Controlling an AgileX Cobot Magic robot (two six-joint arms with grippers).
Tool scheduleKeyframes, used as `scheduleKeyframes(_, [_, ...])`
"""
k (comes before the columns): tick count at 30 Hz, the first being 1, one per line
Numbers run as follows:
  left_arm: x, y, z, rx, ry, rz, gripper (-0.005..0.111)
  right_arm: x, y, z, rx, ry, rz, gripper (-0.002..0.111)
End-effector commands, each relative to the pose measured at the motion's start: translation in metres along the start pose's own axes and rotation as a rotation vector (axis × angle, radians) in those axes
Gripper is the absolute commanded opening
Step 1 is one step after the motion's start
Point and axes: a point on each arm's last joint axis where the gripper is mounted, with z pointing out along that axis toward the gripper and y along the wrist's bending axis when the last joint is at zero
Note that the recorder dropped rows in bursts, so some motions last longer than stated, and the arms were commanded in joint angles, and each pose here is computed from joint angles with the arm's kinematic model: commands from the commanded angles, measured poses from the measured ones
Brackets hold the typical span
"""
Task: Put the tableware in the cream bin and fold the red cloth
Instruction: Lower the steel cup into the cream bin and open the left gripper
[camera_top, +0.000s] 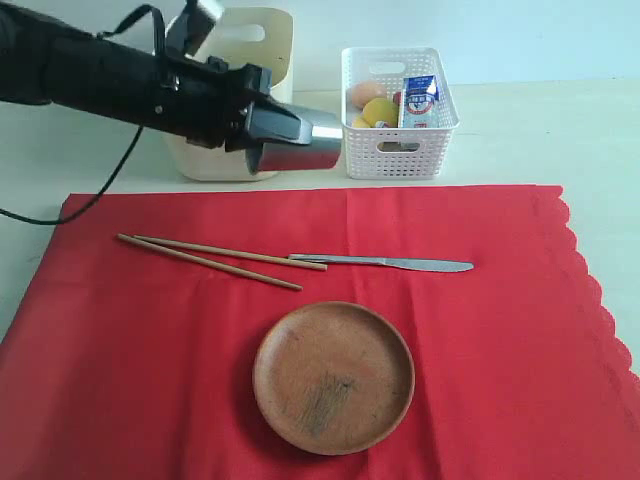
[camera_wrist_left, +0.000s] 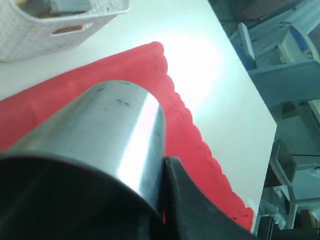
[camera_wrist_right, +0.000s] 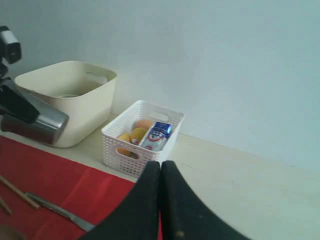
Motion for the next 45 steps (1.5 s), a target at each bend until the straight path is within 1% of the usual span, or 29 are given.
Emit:
scheduleKeyframes(1, [-0.015, -0.042, -0.030, 0.017, -0.064, 0.116, 0.001, 0.001, -0.006, -0.006, 0.099, -0.024, 0.025, 0.000])
scheduleKeyframes(5, [-0.022, -0.061, -0.053, -0.034, -0.103, 0.210, 0.001, 0.000, -0.010, -0.012, 0.180, -0.046, 0.036, 0.000])
scheduleKeyframes(6, [-0.024, -0.068, -0.063, -0.087, -0.119, 0.268, 0.000, 0.000, -0.012, -0.014, 0.221, -0.051, 0.041, 0.000])
scheduleKeyframes(7, [-0.026, -0.072, -0.067, -0.115, -0.128, 0.297, 0.000, 0.001, -0.013, -0.016, 0.237, -0.049, 0.044, 0.000])
scheduleKeyframes(8, [-0.028, -0.077, -0.076, -0.175, -0.151, 0.347, 0.000, 0.001, -0.015, -0.018, 0.275, -0.056, 0.048, 0.000])
scheduleKeyframes(9, [-0.030, -0.079, -0.080, -0.212, -0.168, 0.373, 0.000, 0.001, -0.015, -0.021, 0.297, -0.064, 0.050, 0.000])
scheduleKeyframes(11, [-0.036, -0.081, -0.091, -0.323, -0.226, 0.422, 0.000, 0.001, -0.016, -0.028, 0.358, -0.090, 0.054, 0.000])
scheduleKeyframes(13, [-0.041, -0.076, -0.095, -0.409, -0.269, 0.429, 0.000, 0.000, -0.016, -0.032, 0.390, -0.106, 0.056, 0.000])
scheduleKeyframes(15, [-0.046, -0.066, -0.098, -0.504, -0.313, 0.422, 0.000, 0.000, -0.017, -0.036, 0.425, -0.116, 0.055, 0.000])
scheduleKeyframes(16, [-0.047, -0.062, -0.097, -0.523, -0.320, 0.420, 0.000, 0.000, -0.017, -0.036, 0.427, -0.117, 0.055, 0.000])
scheduleKeyframes(19, [-0.050, -0.037, -0.087, -0.609, -0.334, 0.396, 0.000, 0.001, -0.017, -0.036, 0.428, -0.115, 0.055, 0.000])
scheduleKeyframes(21, [-0.050, -0.021, -0.079, -0.647, -0.327, 0.373, 0.000, 0.001, -0.017, -0.036, 0.428, -0.115, 0.055, 0.000])
scheduleKeyframes(22, [-0.051, -0.016, -0.076, -0.658, -0.327, 0.368, 0.000, 0.001, -0.017, -0.036, 0.428, -0.115, 0.055, 0.000])
scheduleKeyframes(26, [-0.057, 0.007, -0.060, -0.673, -0.302, 0.354, 0.000, 0.001, -0.017, -0.036, 0.428, -0.115, 0.055, 0.000])
scheduleKeyframes(34, [-0.084, 0.044, -0.028, -0.672, -0.303, 0.345, 0.000, 0.000, -0.017, -0.036, 0.425, -0.118, 0.059, 0.000])
scheduleKeyframes(37, [-0.088, 0.058, -0.017, -0.671, -0.293, 0.339, 0.000, 0.000, -0.017, -0.036, 0.425, -0.118, 0.059, 0.000])
scheduleKeyframes(38, [-0.087, 0.069, -0.008, -0.669, -0.278, 0.331, 0.000, 0.001, -0.017, -0.036, 0.426, -0.116, 0.060, 0.000])
scheduleKeyframes(39, [-0.087, 0.074, -0.004, -0.668, -0.272, 0.326, 0.001, 0.001, -0.016, -0.036, 0.423, -0.117, 0.066, 0.000])
scheduleKeyframes(40, [-0.087, 0.084, 0.003, -0.667, -0.268, 0.306, 0.005, 0.001, -0.016, -0.036, 0.418, -0.118, 0.075, 0.000])
scheduleKeyframes(41, [-0.087, 0.087, 0.005, -0.666, -0.270, 0.296, 0.007, 0.001, -0.016, -0.036, 0.412, -0.120, 0.087, 0.000])
scheduleKeyframes(42, [-0.087, 0.093, 0.010, -0.664, -0.265, 0.291, 0.016, 0.001, -0.015, -0.035, 0.407, -0.121, 0.096, 0.000])
scheduleKeyframes(43, [-0.086, 0.095, 0.012, -0.665, -0.262, 0.289, 0.021, 0.001, -0.015, -0.035, 0.407, -0.121, 0.096, 0.000])
scheduleKeyframes(44, [-0.087, 0.098, 0.014, -0.663, -0.259, 0.288, 0.030, 0.001, -0.015, -0.035, 0.407, -0.121, 0.096, 0.000])
scheduleKeyframes(45, [-0.087, 0.099, 0.015, -0.659, -0.256, 0.288, 0.034, 0.001, -0.015, -0.035, 0.407, -0.121, 0.096, 0.000])
